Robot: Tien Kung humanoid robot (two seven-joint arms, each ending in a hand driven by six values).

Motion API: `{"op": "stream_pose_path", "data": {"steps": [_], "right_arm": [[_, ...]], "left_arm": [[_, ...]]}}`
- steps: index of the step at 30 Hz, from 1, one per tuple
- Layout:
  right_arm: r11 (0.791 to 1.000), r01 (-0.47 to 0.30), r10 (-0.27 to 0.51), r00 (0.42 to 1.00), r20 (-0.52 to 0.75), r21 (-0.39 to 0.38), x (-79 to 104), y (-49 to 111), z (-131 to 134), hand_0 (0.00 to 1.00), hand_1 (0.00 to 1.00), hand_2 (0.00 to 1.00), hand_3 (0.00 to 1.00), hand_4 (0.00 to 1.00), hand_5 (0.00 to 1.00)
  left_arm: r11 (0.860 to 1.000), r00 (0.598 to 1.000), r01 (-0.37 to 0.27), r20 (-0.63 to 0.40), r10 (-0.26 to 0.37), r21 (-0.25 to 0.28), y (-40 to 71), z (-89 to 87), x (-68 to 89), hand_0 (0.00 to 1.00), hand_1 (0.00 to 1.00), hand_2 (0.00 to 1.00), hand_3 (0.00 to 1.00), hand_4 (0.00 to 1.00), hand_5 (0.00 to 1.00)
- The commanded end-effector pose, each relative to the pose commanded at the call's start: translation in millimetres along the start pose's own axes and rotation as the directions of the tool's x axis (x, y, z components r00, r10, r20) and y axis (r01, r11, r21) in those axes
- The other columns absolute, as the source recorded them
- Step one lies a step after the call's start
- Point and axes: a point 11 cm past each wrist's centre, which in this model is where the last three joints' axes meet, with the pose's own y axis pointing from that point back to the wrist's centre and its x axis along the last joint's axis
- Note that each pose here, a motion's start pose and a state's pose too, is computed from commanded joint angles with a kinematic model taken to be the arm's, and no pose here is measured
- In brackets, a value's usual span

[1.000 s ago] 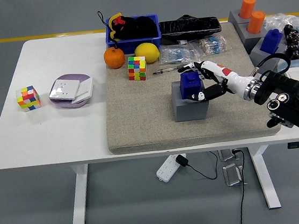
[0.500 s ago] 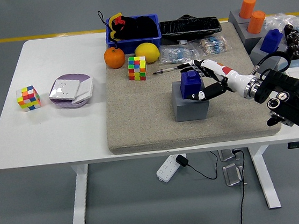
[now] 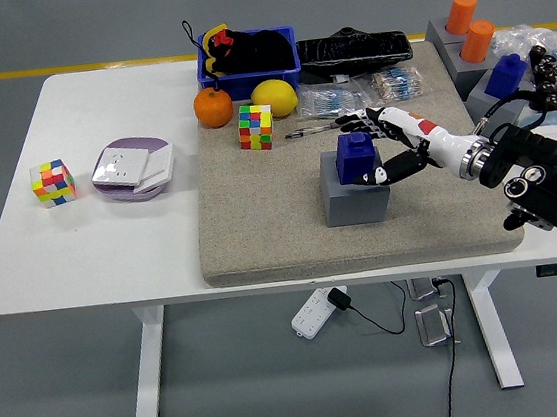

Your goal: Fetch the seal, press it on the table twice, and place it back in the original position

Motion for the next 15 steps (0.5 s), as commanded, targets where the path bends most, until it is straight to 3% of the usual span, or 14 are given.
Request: {"op": "stream_pose_path", "data": {"steps": [1,6,7,9,12,13,15], "right_arm": [[1.000,0.005,-0.005,1.000,-0.011,-0.009,2.6,1.4,1,0.996,0.980,0.981,0.998,0.998,0.203],[0.998,0.025,-0.028,0.998,-0.051,-0.056,15.9,11.5,8,0.996,0.980,0.981,0.998,0.998,0.203],[0.998,0.022,-0.025,0.998,-0.054,-0.066,19.8,14.9,10,0.998,0.998,0.998,0.998,0.998,0.303],[0.997,0.013,-0.017,0.998,-0.056,-0.073,24.6,19.1,12,0.998,0.998,0.998,0.998,0.998,0.303],[0.996,-0.027,0.022,0.998,-0.055,-0.091,38.3,32.3,21,0.998,0.998,0.998,0.998,0.998,0.303],[0.994,-0.044,0.039,0.998,-0.050,-0.099,43.5,37.5,25,0.998,0.998,0.998,0.998,0.998,0.371],[0.990,-0.073,0.070,0.997,-0.036,-0.117,52.4,47.3,34,0.998,0.998,0.998,0.998,0.998,0.371]], "left_arm": [[1.000,1.000,0.000,0.000,0.000,0.000,0.1,0.2,0.2,0.824,0.815,0.785,0.822,0.752,0.417],[1.000,1.000,-0.003,0.001,0.003,-0.002,0.4,1.3,2.0,0.824,0.815,0.785,0.822,0.752,0.417],[1.000,1.000,-0.004,0.001,0.004,-0.004,0.5,1.9,2.1,0.824,0.815,0.786,0.822,0.752,0.418],[1.000,1.000,-0.004,0.001,0.004,-0.005,0.6,2.5,2.1,0.824,0.815,0.786,0.822,0.752,0.418],[1.000,1.000,-0.005,0.001,0.005,-0.005,0.6,2.1,2.7,0.824,0.815,0.786,0.822,0.752,0.418],[1.000,1.000,-0.005,0.001,0.005,-0.004,0.6,1.7,2.9,0.824,0.815,0.786,0.822,0.753,0.416],[1.000,1.000,-0.006,0.001,0.006,-0.002,0.6,0.7,3.4,0.824,0.815,0.786,0.822,0.753,0.416]]}}
